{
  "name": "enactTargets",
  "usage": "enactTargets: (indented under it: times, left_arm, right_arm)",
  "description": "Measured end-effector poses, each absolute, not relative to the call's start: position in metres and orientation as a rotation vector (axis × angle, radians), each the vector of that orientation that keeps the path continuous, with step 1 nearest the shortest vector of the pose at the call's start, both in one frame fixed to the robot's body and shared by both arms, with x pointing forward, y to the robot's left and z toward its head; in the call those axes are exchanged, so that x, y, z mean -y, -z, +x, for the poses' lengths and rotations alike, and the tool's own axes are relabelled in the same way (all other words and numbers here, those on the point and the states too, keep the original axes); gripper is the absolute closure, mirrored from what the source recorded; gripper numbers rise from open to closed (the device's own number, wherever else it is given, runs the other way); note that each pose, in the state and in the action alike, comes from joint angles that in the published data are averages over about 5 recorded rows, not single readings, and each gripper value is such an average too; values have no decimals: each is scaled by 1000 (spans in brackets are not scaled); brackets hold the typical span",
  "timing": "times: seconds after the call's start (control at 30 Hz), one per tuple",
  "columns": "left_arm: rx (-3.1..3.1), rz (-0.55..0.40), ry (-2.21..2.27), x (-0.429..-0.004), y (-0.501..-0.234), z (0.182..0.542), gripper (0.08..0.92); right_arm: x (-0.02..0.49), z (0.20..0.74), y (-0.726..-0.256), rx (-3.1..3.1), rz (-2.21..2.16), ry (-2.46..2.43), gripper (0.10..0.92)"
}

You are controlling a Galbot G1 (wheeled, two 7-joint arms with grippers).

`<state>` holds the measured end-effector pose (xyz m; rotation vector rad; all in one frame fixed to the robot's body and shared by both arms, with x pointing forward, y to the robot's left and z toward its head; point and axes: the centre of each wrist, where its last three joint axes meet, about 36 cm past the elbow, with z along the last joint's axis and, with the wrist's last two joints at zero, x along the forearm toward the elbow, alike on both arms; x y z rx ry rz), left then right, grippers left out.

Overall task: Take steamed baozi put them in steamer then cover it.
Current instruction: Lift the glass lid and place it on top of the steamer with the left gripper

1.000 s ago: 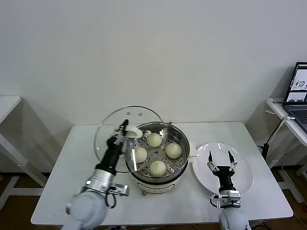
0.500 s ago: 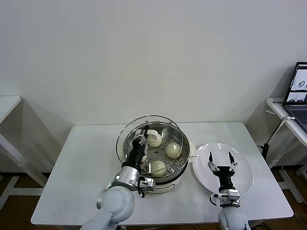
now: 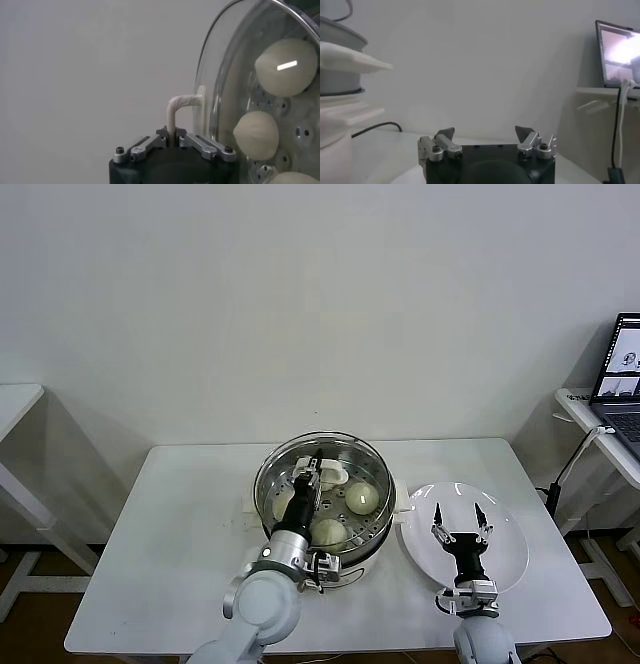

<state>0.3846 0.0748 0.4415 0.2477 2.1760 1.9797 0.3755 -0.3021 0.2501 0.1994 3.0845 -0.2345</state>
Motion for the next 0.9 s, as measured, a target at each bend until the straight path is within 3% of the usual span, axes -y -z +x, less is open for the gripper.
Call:
enactTargets:
  times: [0.9]
  left_arm:
    - [-2149, 265, -2064, -55, -433, 389, 807]
  right_arm:
    - [301, 378, -244, -3080, 187, 261, 200]
